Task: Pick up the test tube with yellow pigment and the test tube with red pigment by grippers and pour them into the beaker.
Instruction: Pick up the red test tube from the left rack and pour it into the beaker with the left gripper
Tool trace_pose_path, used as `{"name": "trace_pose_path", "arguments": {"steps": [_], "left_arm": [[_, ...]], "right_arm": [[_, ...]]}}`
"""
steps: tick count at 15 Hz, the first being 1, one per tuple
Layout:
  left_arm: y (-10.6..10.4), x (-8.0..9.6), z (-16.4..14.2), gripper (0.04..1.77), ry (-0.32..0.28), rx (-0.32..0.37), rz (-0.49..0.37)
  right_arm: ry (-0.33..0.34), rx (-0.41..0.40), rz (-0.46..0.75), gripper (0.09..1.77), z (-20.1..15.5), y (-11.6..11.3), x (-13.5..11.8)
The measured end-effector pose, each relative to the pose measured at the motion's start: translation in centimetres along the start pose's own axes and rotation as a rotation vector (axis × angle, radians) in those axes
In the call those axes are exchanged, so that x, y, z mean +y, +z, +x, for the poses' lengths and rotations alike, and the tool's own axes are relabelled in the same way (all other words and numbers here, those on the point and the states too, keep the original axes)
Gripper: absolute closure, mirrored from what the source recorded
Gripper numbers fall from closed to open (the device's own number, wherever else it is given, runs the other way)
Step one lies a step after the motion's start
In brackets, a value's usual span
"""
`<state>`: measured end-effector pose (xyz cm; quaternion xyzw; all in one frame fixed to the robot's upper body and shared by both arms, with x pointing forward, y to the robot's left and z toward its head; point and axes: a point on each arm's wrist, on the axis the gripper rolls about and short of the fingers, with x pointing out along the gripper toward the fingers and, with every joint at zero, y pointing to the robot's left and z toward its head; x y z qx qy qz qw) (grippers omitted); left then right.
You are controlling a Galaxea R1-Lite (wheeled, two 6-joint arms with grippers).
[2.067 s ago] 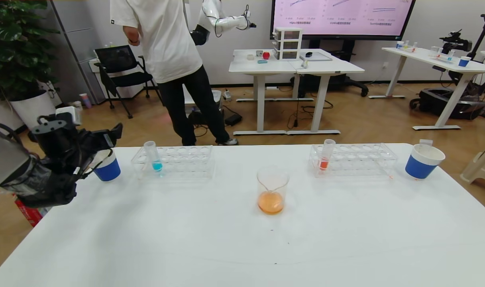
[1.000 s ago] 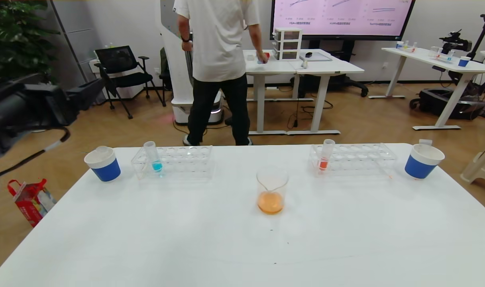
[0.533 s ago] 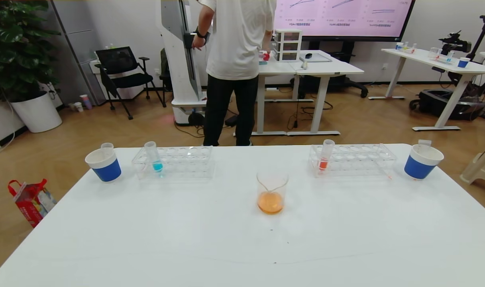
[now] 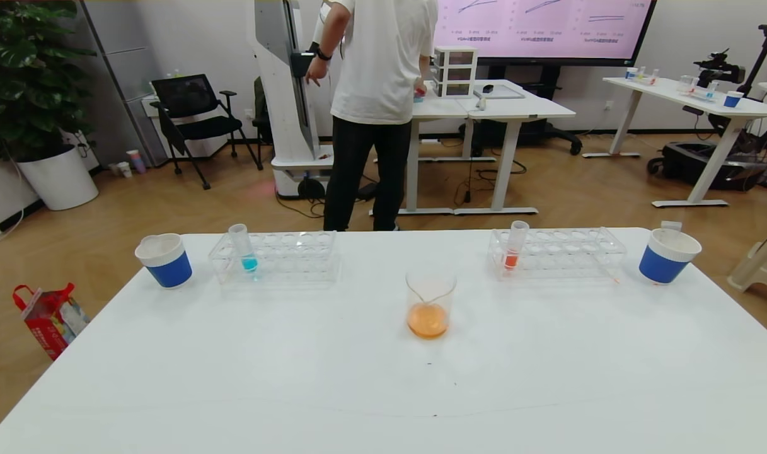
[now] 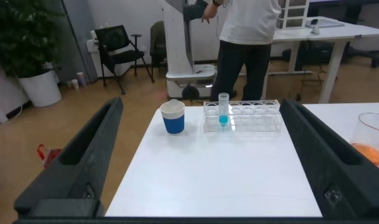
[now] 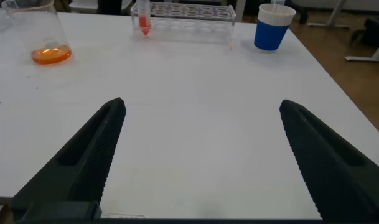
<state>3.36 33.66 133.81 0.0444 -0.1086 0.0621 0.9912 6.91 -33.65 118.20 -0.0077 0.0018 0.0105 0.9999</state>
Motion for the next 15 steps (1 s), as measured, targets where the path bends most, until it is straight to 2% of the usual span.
{"name": "trace_pose_path", "arguments": {"steps": [3, 6, 8, 11, 12, 15], "left_arm": [[-2.8, -0.3, -2.3, 0.06, -0.073, -0.067, 0.001], [-6.1, -0.6, -1.9, 0.06, -0.073, -0.08, -0.005], [-9.4, -1.1, -0.9, 0.06, -0.078, -0.02, -0.01], [-14.4, -1.8, -0.1, 0.06, -0.119, 0.149, -0.032], [-15.3, -1.9, -0.1, 0.06, -0.128, 0.2, -0.041], [-15.8, -1.9, -0.1, 0.06, -0.14, 0.214, -0.042]], "right_arm": [[0.0, 0.0, 0.0, 0.13, 0.0, 0.0, 0.0], [0.0, 0.0, 0.0, 0.13, 0.0, 0.0, 0.0], [0.0, 0.0, 0.0, 0.13, 0.0, 0.0, 0.0], [0.0, 0.0, 0.0, 0.13, 0.0, 0.0, 0.0], [0.0, 0.0, 0.0, 0.13, 0.0, 0.0, 0.0], [0.0, 0.0, 0.0, 0.13, 0.0, 0.0, 0.0]]}}
